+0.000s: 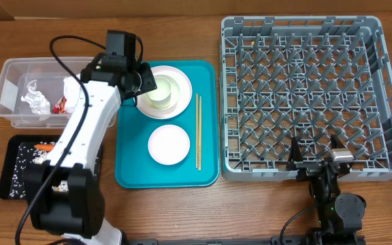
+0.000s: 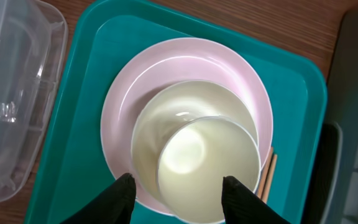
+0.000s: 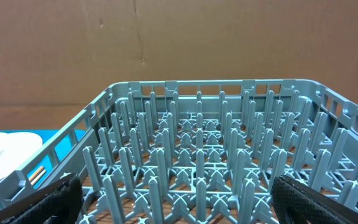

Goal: Sort waste into correct bins and load items into the dishwasher
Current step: 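Reach the left gripper to the white cup on the plate and grasp it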

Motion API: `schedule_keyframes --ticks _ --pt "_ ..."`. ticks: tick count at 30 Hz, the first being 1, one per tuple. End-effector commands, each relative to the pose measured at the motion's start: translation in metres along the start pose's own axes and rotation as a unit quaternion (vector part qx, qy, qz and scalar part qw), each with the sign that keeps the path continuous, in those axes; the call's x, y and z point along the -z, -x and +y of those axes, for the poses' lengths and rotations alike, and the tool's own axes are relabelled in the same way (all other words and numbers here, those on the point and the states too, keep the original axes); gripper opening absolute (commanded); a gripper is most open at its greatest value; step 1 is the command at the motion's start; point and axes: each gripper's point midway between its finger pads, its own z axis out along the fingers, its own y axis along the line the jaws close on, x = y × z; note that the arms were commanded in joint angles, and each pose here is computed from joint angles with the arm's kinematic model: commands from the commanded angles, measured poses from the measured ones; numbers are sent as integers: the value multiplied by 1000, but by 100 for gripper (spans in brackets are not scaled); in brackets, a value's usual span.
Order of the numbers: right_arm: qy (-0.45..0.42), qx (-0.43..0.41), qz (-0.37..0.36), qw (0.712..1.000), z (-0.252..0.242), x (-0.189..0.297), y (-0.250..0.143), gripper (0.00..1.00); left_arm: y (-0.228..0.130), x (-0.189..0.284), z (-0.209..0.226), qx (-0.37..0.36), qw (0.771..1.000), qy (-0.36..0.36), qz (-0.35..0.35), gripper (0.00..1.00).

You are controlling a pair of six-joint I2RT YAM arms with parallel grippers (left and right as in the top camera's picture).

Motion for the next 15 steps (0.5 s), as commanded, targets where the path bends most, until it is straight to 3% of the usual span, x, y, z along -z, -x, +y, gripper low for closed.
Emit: schedule_keyframes --ticks 1,9,15 --pt "1 0 -3 1000 0 0 -1 100 5 -9 5 -11 1000 14 -4 44" --pt "1 0 -3 1000 0 0 -1 100 -17 -47 12 -10 998 26 49 41" --pt "1 0 -3 1000 0 0 -1 100 -19 -50 12 -10 998 27 53 24"
